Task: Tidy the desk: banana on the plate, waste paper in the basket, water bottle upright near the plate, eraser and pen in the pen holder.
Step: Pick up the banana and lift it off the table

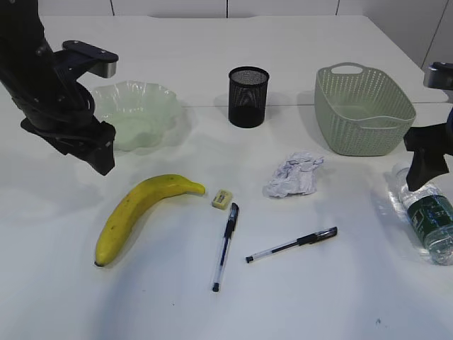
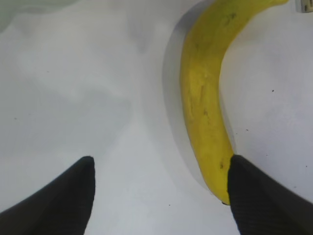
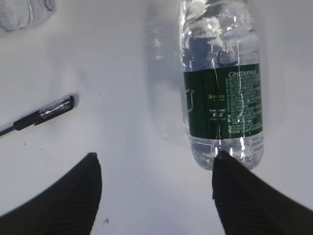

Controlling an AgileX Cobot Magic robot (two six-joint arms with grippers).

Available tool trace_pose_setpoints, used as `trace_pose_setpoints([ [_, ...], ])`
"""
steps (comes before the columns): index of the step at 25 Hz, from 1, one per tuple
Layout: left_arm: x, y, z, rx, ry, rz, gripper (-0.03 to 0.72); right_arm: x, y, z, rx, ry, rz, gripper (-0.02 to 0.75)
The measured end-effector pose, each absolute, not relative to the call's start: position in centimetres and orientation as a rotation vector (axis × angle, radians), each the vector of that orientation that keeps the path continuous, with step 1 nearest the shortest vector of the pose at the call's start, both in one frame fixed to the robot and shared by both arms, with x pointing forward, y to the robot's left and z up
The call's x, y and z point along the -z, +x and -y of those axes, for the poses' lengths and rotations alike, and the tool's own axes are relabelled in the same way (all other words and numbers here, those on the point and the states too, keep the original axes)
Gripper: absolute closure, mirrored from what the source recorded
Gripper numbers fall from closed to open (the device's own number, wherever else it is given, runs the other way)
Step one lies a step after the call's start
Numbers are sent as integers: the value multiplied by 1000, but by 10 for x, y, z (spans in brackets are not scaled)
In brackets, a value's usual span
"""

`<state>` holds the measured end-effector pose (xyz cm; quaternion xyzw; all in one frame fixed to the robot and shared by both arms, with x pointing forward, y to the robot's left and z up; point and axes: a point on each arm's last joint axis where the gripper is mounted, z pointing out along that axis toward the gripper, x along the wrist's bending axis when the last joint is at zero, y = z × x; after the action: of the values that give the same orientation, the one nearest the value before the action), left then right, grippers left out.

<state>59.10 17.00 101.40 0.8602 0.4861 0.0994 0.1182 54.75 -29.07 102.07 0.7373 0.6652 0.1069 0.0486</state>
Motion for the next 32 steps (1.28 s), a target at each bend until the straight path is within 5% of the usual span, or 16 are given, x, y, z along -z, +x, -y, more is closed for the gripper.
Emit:
trace_pose_setpoints([
  [32, -990, 597, -163, -182, 2506, -1469, 96, -1002, 557, 291, -284, 2272, -2044, 210],
])
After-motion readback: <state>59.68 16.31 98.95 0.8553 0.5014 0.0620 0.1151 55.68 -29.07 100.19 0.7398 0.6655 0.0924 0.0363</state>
